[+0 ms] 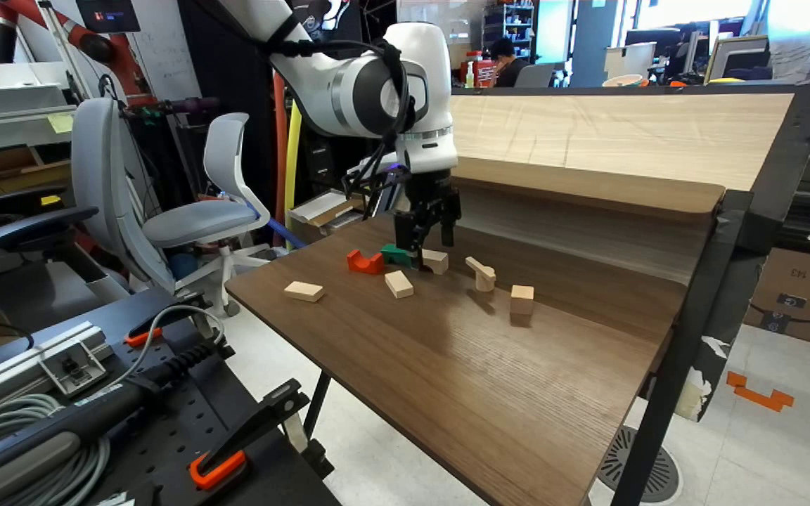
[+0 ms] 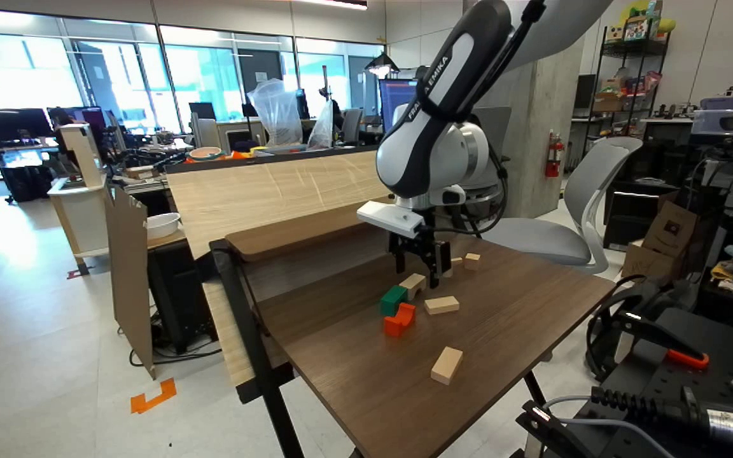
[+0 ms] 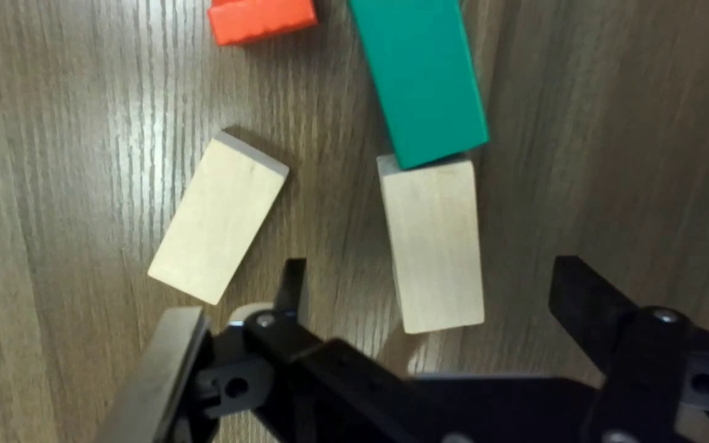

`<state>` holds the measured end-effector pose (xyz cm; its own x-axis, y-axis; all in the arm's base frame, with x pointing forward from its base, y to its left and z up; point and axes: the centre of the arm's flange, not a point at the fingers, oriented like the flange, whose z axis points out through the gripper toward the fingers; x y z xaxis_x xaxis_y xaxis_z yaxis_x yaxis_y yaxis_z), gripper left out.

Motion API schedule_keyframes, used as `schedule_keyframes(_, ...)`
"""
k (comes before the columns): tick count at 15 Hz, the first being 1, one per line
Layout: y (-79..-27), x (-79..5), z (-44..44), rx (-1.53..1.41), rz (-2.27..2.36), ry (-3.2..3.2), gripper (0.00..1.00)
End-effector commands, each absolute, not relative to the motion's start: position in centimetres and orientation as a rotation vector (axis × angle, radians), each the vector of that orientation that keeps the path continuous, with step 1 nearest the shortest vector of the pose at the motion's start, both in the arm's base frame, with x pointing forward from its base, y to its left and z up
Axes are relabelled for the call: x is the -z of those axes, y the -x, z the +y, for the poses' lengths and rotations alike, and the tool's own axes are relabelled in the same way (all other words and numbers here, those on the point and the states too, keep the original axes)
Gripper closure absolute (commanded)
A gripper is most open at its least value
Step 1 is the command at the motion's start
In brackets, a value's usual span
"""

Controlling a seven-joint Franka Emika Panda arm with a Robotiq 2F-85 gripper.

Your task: Mount one rectangular block on top of the green block

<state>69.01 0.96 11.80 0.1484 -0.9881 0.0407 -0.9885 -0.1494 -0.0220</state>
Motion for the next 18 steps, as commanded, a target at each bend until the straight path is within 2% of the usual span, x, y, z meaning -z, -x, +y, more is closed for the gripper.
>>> schedule_keyframes(1, -70.3, -10.8, 0.9, -0.021, -2.006, -2.416, 0.25)
schedule_keyframes(2, -70.3, -10.6, 0.9, -0.021, -1.991, -2.429, 0.26)
schedule_keyframes(3, -70.3, -10.5, 0.9, -0.019, -1.979, -2.437, 0.32)
schedule_keyframes(8, -70.6, -10.7, 1.1, -0.042, -1.914, -2.501, 0.73)
schedule_keyframes(11, -71.2, -11.9, 1.5, -0.07, -1.89, -2.546, 0.92)
schedule_keyframes(18, -71.7, -14.7, 3.4, -0.112, -1.771, -2.681, 0.92)
